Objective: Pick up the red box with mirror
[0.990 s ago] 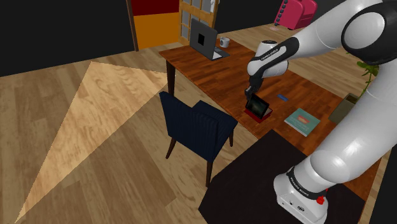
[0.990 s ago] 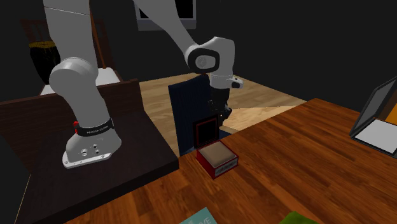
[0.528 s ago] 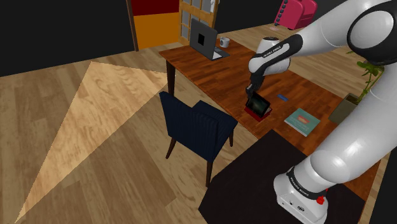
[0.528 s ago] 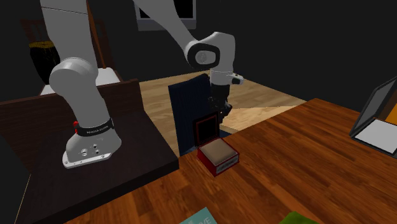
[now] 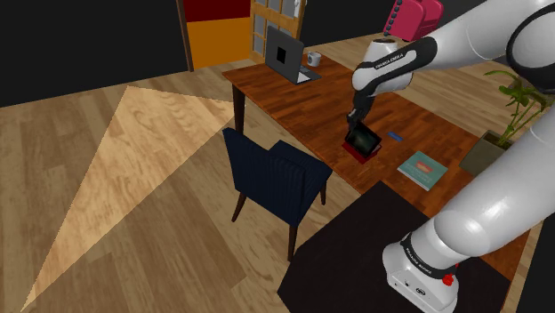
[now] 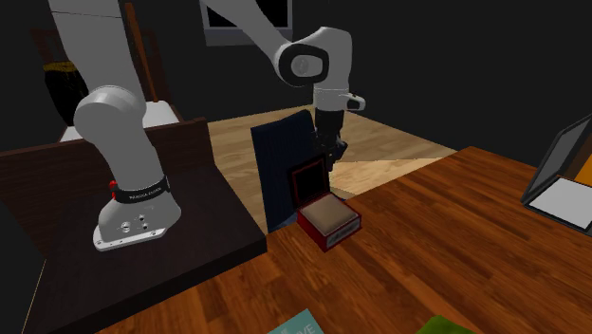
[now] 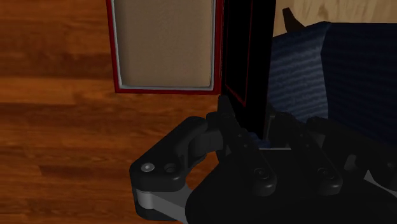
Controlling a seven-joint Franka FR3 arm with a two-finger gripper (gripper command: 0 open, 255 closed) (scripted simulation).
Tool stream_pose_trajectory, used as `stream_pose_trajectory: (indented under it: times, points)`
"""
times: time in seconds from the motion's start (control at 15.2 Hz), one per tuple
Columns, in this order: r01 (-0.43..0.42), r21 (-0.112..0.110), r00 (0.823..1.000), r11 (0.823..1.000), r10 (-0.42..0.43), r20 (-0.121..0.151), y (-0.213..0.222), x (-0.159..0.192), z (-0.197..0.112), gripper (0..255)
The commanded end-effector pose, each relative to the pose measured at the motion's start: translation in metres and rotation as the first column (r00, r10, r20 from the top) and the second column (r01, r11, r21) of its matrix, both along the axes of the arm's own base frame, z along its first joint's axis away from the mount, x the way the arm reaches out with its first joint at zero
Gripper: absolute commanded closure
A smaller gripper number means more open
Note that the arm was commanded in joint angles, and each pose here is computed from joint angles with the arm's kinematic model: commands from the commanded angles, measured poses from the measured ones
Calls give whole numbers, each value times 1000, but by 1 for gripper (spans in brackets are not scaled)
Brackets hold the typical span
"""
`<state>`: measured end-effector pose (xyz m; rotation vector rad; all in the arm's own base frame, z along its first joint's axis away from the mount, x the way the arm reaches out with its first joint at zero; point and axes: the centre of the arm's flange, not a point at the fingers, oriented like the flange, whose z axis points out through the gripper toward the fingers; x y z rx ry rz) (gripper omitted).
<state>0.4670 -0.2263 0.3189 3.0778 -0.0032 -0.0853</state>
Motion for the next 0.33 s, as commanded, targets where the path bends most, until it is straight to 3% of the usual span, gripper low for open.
stream_pose_trajectory:
  times: [0.0,0.26]
  points:
    - [0,-1,1000,1000,0,1,-1,0,12,255]
    - [0,-1,1000,1000,0,1,-1,0,23,255]
